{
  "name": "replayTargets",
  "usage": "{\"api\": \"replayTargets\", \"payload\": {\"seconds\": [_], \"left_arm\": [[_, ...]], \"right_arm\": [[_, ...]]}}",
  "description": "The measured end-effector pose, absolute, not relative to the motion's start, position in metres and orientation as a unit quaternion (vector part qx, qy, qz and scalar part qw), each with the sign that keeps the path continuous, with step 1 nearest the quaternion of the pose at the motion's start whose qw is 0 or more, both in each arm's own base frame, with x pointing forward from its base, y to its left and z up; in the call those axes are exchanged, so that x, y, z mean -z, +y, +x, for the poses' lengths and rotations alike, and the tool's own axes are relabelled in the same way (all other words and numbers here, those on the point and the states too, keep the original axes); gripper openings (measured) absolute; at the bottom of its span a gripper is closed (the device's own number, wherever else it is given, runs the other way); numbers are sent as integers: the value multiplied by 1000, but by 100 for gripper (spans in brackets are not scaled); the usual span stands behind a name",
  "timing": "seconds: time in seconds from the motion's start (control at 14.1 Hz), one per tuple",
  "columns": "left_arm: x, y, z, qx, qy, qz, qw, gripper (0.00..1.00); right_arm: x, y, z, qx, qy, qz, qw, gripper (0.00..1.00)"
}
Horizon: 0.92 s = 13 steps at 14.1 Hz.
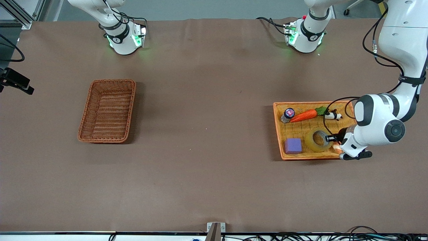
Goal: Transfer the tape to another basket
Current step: 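Lower the left gripper onto the yellow tape roll in the tray, then lift the tape roll with the left gripper and set it on the table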
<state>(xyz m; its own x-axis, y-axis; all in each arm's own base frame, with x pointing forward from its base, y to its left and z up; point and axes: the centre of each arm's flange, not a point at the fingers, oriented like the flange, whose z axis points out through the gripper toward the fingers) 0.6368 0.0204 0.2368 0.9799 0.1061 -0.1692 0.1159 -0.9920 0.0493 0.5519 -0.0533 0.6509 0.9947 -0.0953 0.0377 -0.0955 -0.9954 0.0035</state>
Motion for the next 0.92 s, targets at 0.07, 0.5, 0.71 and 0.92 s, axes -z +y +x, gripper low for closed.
{"api": "replayTargets", "payload": {"seconds": [0.07, 0.5, 0.71, 0.92], "left_arm": [[-256, 19, 642, 82, 54, 995, 28, 21], [-422, -93, 653, 62, 24, 997, 31, 21], [-431, -189, 639, 58, 4, 998, 35, 21], [-415, -293, 619, 67, 15, 997, 39, 21]], "right_arm": [[-651, -53, 552, -19, -48, 999, 3, 100], [-651, -54, 552, -19, -48, 999, 3, 100], [-651, -54, 552, -19, -48, 999, 3, 100], [-651, -55, 552, -19, -49, 999, 3, 100]]}}
